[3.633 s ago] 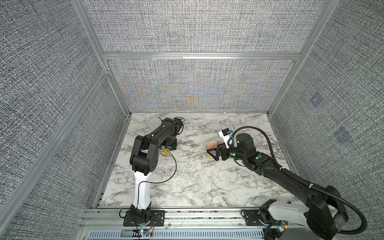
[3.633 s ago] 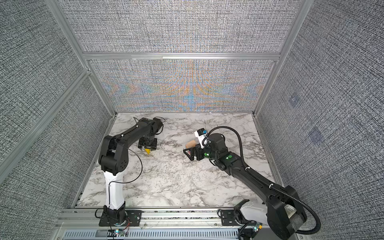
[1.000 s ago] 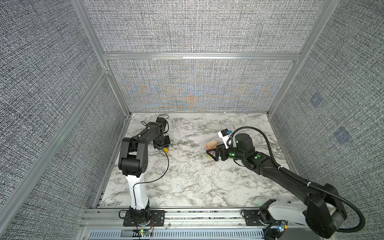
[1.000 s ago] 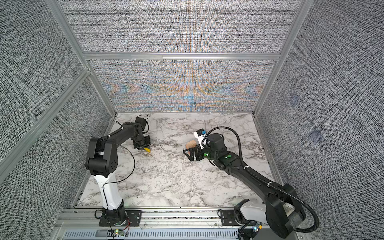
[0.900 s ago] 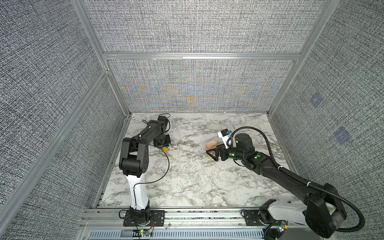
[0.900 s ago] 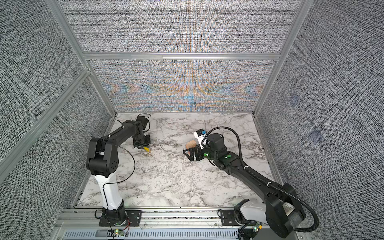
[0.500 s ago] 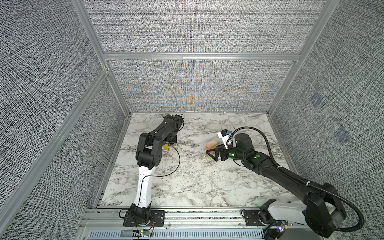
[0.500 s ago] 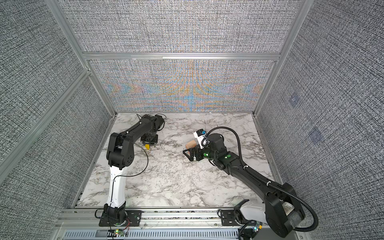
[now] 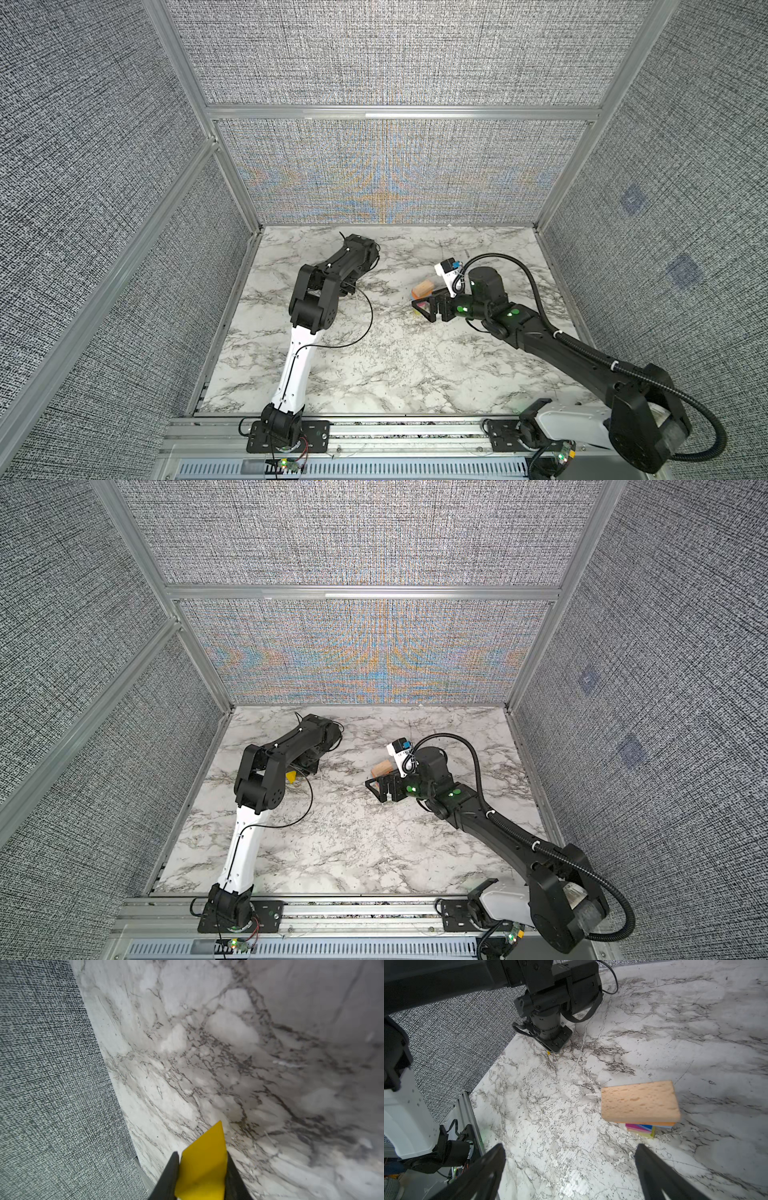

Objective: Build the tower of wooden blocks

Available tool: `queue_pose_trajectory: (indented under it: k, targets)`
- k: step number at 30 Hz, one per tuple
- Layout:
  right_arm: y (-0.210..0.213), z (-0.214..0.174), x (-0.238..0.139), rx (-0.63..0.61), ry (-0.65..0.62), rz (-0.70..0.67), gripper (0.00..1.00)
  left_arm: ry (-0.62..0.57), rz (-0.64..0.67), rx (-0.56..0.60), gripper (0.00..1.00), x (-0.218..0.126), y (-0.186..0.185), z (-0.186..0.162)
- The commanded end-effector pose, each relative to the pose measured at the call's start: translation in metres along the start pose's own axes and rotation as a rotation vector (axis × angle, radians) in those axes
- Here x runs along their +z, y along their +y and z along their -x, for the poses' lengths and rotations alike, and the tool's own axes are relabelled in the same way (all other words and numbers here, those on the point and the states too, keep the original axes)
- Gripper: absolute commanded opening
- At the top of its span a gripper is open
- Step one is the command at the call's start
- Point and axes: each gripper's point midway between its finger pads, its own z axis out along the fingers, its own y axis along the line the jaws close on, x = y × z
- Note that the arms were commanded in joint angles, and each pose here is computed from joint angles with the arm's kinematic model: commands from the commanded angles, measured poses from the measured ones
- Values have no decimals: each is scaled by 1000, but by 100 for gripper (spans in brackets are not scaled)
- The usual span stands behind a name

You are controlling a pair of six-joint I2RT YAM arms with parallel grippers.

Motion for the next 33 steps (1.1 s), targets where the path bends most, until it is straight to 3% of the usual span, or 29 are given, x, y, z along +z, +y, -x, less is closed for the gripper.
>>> queue_pose_trajectory:
  k: [1, 18, 33]
  targets:
    - [3, 5, 0, -8, -19, 11, 99, 1, 62, 7, 22, 0, 6, -1]
    - [4, 6, -2, -9, -23, 12, 99, 0, 57, 17, 29, 5, -22, -3]
    - [5, 8, -4, -11, -27, 13, 99, -14, 1, 9, 44, -8, -41, -2]
